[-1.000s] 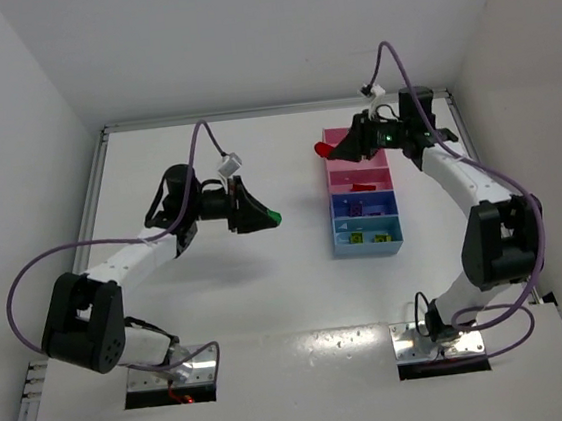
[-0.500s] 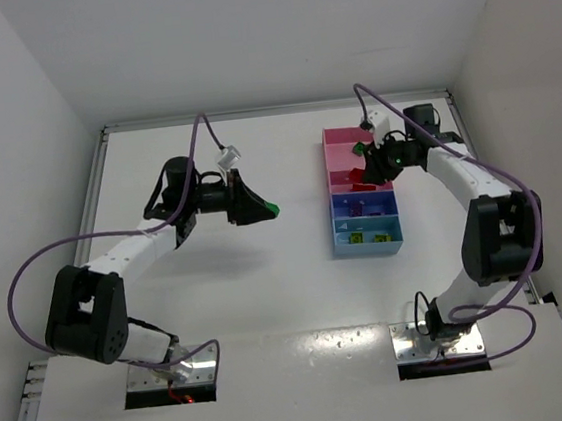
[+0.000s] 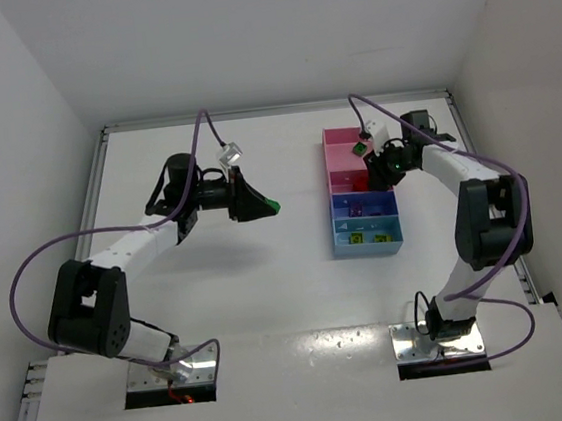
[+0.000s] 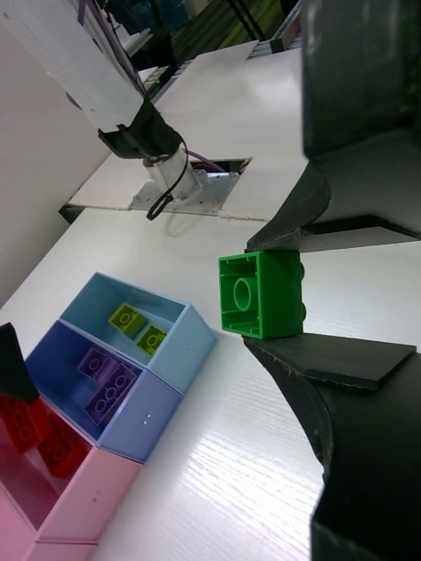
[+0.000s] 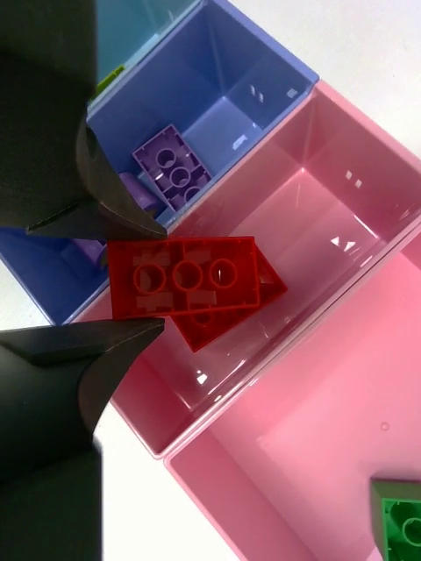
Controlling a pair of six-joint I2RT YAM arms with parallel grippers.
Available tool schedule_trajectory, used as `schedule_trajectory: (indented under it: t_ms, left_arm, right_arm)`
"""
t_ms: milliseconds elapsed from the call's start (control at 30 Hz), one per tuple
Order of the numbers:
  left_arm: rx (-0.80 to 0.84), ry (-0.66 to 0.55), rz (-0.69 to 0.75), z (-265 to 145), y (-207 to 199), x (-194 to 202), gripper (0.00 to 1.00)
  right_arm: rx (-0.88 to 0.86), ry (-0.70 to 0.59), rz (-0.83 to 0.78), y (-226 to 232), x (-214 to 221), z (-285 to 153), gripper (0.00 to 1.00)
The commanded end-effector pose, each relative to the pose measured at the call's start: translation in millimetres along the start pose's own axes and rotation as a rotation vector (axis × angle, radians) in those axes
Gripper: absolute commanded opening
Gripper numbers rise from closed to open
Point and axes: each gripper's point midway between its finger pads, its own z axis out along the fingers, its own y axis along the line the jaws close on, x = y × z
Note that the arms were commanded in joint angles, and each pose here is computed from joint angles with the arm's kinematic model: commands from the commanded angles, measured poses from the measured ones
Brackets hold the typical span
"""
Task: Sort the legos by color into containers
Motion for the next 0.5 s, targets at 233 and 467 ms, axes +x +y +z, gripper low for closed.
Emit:
schedule_trajectory:
  t_ms: [233, 467]
  left_arm:
    - [-0.050, -0.024, 0.066, 1.7, 13.1, -21.2, 0.30]
    - [-0.203, -0.013, 0.149, 35.7, 57.0, -63.9, 0.30]
  right_arm:
    - [0.070, -0.146, -0.014, -7.2, -45.6, -26.9, 0.71]
    - [0.079, -0.480, 0.085, 29.2, -115.7, -129.2, 0.74]
